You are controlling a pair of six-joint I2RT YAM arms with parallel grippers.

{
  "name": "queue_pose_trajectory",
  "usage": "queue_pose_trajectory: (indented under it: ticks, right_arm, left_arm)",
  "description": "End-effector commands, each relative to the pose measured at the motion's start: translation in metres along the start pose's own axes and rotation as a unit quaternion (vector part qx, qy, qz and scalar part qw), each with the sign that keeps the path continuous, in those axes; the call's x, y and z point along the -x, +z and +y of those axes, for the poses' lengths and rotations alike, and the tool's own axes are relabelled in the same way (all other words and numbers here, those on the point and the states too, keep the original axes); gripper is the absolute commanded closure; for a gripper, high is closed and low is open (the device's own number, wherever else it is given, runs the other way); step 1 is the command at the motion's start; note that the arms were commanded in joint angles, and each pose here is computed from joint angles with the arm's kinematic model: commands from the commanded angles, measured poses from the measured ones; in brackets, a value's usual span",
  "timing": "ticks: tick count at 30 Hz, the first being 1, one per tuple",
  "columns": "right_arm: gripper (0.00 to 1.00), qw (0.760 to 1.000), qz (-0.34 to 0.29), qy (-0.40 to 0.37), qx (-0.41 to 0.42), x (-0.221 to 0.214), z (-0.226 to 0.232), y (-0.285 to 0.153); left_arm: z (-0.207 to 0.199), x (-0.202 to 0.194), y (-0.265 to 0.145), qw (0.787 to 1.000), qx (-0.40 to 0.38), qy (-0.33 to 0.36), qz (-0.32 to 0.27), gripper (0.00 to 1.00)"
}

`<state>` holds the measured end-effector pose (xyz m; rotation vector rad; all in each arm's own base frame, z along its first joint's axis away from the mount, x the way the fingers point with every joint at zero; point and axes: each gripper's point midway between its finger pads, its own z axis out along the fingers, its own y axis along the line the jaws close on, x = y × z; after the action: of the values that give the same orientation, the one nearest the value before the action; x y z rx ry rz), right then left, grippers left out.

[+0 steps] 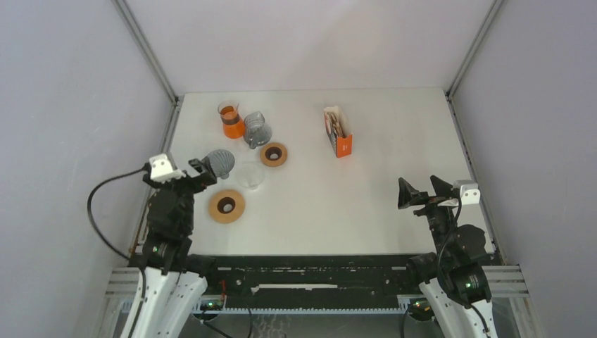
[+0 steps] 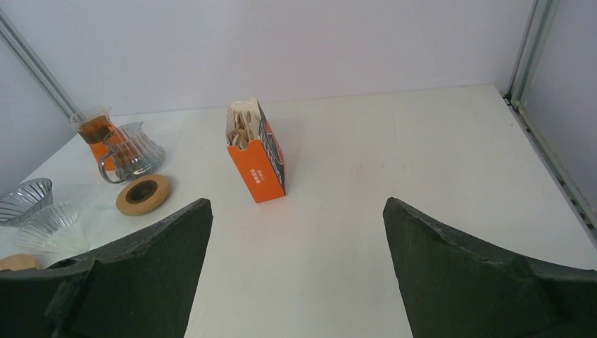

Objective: Place the coffee filter in the dripper
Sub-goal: Pick up the coffee server from the center of the board.

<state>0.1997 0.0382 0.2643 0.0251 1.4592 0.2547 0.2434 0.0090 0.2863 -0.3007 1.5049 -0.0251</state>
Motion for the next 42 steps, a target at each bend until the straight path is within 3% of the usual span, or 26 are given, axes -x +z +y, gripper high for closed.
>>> queue_pose_trajectory:
  ticks: [1, 14, 22, 31, 42]
  right_arm:
    - [0.00, 0.998, -0.057, 0.005, 0.010, 0.024, 0.003, -0.008]
    - [0.00, 0.999, -0.052, 0.000, 0.015, 0.019, 0.004, -0.005]
    - [0.00, 0.999, -0.046, -0.004, 0.012, 0.015, 0.003, -0.002]
    - [0.00, 0.999, -0.034, -0.009, 0.009, 0.009, 0.002, 0.001]
    - [0.00, 1.000, -0.021, -0.014, 0.009, 0.003, 0.002, 0.004]
  left_arm:
    - [-0.010, 0.033, 0.022, 0.999, 0.017, -0.028, -0.010, 0.00]
    - [-0.042, 0.012, 0.118, 0.995, 0.045, -0.034, 0.087, 0.00]
    - [-0.044, -0.030, 0.194, 0.973, 0.058, -0.079, 0.210, 0.00]
    - [-0.033, -0.062, 0.255, 0.951, 0.035, -0.152, 0.268, 0.20]
    - [-0.015, -0.101, 0.303, 0.933, 0.049, -0.163, 0.318, 0.37]
